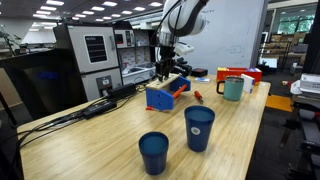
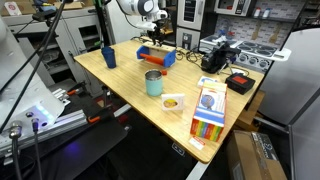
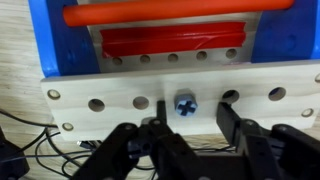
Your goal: Move the screwdriver from the toolbox to the table then turn the bolt
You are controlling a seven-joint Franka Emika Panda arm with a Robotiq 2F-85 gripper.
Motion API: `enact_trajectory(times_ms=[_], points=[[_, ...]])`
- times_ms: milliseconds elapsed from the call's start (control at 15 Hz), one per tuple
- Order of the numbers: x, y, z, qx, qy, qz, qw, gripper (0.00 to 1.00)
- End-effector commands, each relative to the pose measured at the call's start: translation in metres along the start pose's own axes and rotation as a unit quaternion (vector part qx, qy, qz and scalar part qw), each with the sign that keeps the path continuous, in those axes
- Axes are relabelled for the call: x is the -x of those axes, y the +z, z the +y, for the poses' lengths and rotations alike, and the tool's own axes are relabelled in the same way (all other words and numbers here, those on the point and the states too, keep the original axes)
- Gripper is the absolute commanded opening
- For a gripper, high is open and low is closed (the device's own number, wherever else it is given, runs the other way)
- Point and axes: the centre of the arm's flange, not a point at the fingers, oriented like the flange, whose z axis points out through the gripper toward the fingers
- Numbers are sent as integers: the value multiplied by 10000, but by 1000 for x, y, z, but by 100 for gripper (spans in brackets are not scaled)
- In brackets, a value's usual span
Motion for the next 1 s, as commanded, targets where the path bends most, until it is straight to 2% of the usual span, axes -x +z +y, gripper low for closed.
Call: enact_trajectory(times_ms=[0,133,267,333,467,533,600,667,933], points=[[5,-2,2,34,80,85,9999,23],[4,-3,4,28,77,78,9999,10],[3,-3,4,9,64,69,10000,5],[3,-2,4,7,64,70,10000,8],[4,-1,4,-6,58,71,10000,9],[4,-1,4,-14,52,66,10000,16],[4,-1,4,-13,41,61,10000,17],[4,0,4,-16,35,62,10000,5],[6,1,4,-53,21,107,9999,5]])
